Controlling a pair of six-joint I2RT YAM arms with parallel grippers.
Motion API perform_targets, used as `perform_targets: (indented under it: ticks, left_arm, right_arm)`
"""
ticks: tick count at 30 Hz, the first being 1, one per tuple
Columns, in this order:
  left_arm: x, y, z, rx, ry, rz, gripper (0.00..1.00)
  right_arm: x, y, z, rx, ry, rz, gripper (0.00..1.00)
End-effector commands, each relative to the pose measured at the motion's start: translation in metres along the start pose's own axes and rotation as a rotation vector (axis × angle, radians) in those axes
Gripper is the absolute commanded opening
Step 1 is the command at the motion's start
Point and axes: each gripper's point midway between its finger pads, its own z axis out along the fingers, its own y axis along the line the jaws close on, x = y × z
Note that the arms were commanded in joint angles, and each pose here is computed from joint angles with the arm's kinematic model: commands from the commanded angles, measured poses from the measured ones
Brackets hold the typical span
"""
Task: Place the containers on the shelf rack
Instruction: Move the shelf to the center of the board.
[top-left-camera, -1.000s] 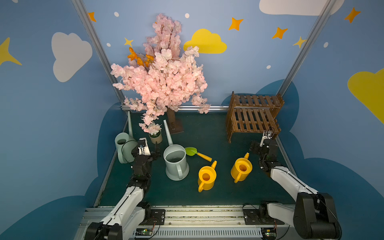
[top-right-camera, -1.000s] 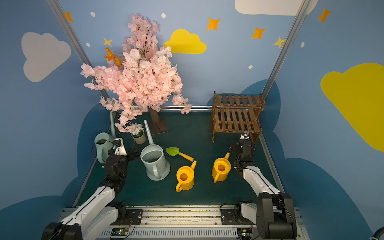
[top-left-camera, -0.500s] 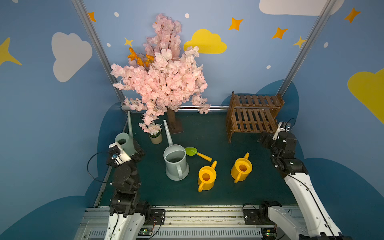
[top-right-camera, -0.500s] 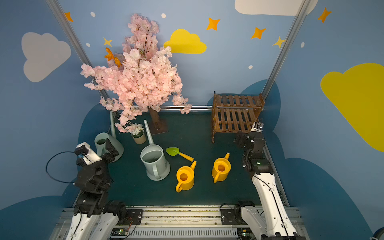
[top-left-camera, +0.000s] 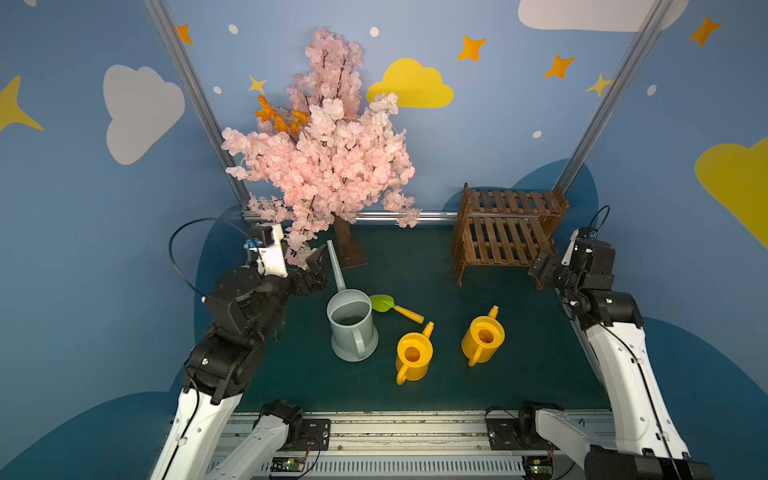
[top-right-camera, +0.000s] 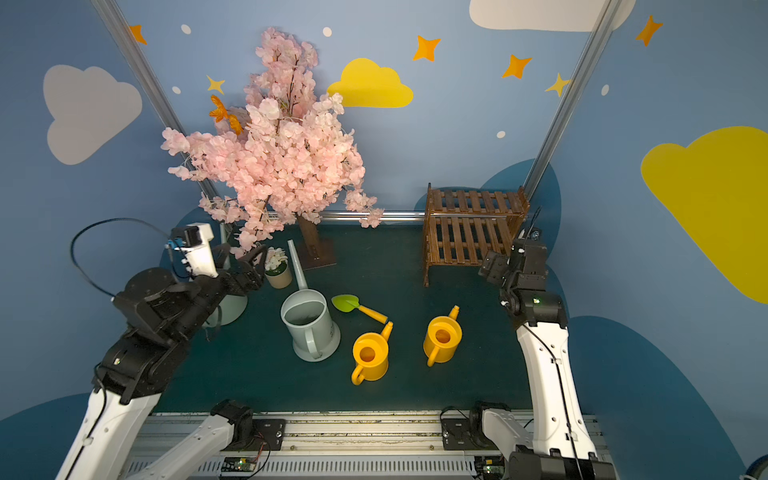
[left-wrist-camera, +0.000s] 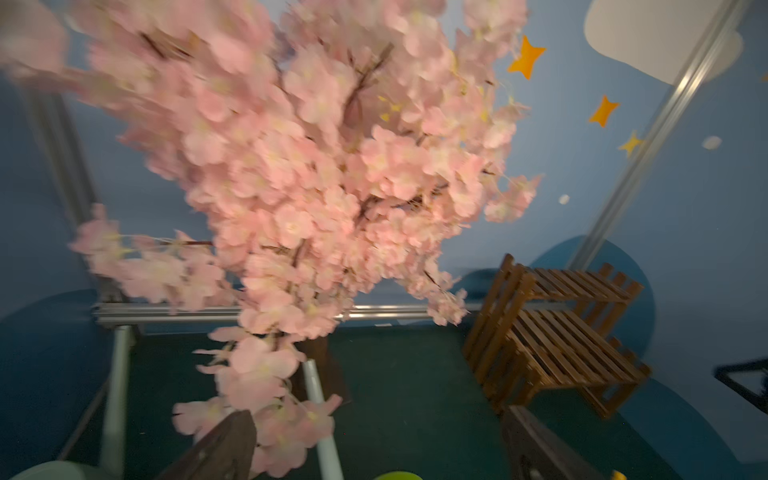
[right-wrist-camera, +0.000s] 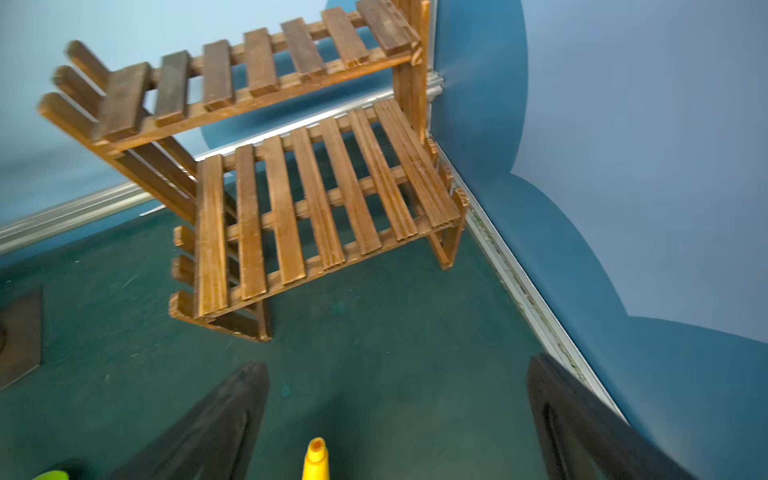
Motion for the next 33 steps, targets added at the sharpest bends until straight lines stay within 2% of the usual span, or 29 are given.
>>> perform_targets:
  ticks: [1,4,7,9,15,19,20,23,28,33]
  left_arm:
    - [0.019,-0.051,0.013,0.130,0.125,0.067,0.96]
    - [0.042,-0.110,0.039,0.225,0.243,0.151,0.96]
    - [0.081,-0.169,0.070,0.310,0.380,0.207,0.97]
    - [0.098,-0.202,0.089,0.359,0.431,0.201,0.97]
    - [0.159,-0.263,0.164,0.342,0.542,0.156,0.99]
    - [0.191,-0.284,0.210,0.314,0.561,0.174,0.98]
    - [0.208,-0.286,0.218,0.309,0.585,0.183,0.98]
    - [0.223,-0.299,0.243,0.303,0.567,0.168,0.96]
    - [0.230,-0.310,0.278,0.272,0.519,0.147,0.82]
    - [0.229,-0.294,0.307,0.187,0.478,0.097,0.68]
  right_arm:
    - [0.012,-0.013,0.007,-0.010,0.133,0.032,0.98]
    - [0.007,-0.025,0.015,-0.012,0.181,0.074,0.98]
    - [0.000,-0.041,0.024,0.001,0.208,0.115,0.98]
    - [-0.004,-0.049,0.034,-0.008,0.222,0.127,0.97]
    - [-0.011,-0.062,0.062,-0.015,0.260,0.070,0.93]
    - [-0.012,-0.062,0.084,-0.031,0.291,0.025,0.89]
    - [-0.012,-0.060,0.090,-0.048,0.297,0.019,0.88]
    - [-0.009,-0.058,0.104,-0.062,0.331,0.010,0.85]
    - [-0.015,-0.054,0.126,-0.094,0.326,-0.004,0.83]
    - [-0.012,-0.055,0.147,-0.093,0.373,-0.017,0.79]
